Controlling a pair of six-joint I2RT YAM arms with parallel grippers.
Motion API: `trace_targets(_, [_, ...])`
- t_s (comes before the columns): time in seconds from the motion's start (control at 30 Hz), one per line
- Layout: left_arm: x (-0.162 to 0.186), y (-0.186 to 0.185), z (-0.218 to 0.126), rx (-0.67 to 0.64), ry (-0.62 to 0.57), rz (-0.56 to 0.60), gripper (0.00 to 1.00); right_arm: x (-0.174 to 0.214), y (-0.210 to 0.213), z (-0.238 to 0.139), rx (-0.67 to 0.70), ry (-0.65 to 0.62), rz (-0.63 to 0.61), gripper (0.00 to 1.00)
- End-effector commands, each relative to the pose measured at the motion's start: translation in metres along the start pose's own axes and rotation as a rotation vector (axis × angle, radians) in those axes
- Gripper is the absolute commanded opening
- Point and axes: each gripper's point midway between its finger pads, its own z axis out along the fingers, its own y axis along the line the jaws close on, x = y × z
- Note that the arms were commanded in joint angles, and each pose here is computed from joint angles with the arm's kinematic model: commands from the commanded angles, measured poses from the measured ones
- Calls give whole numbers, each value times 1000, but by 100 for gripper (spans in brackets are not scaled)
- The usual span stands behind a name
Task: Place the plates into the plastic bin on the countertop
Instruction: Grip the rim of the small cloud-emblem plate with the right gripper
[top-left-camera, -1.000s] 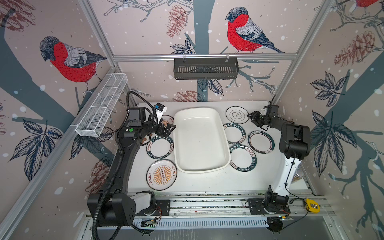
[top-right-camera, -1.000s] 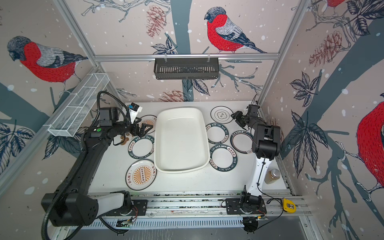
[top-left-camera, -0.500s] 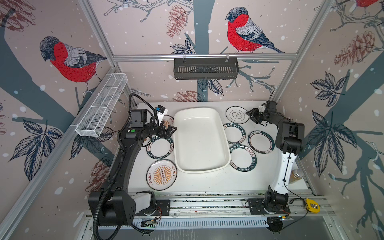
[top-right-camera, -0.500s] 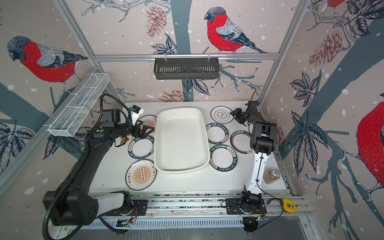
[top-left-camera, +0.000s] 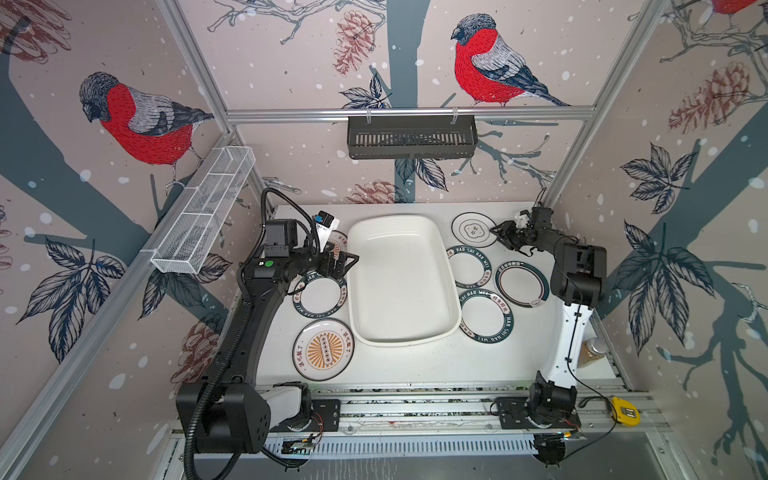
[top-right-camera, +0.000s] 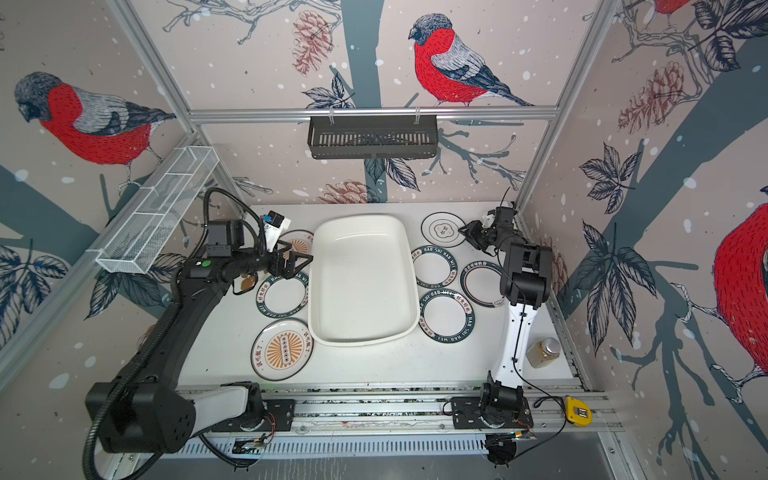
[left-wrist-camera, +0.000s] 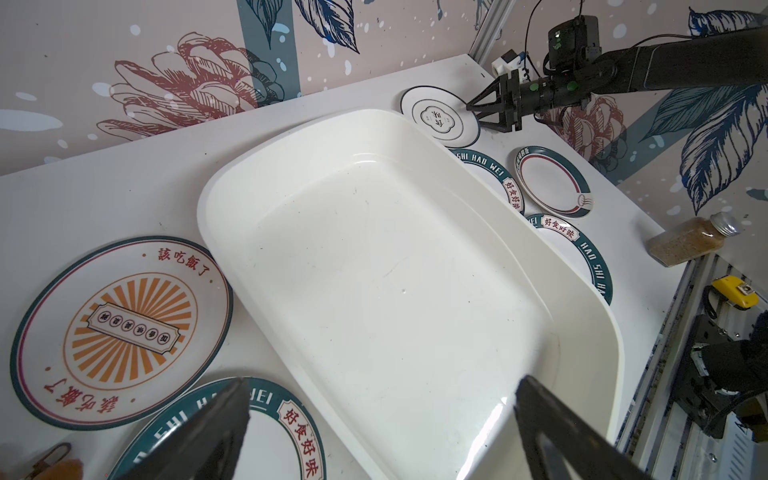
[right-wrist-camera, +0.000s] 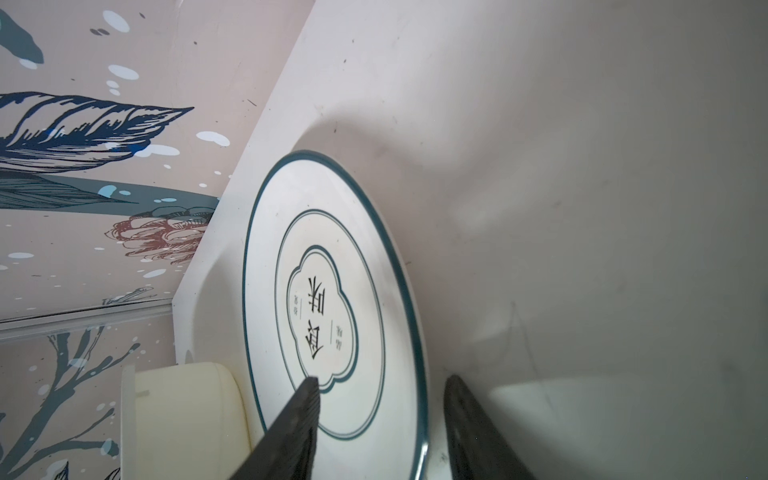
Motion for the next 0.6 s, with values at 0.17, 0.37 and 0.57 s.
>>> trace_targets(0.17, [-4, -5, 1, 22, -27, 19, 99, 14, -27, 11, 71, 58, 81, 45])
trace_targets(0.37, [1, -5, 2, 24, -21, 15, 99, 13, -31, 14, 74, 62, 98, 42])
trace_targets(0.57, [6, -6, 3, 28, -16, 18, 99, 13, -36, 17, 83, 69, 105, 35])
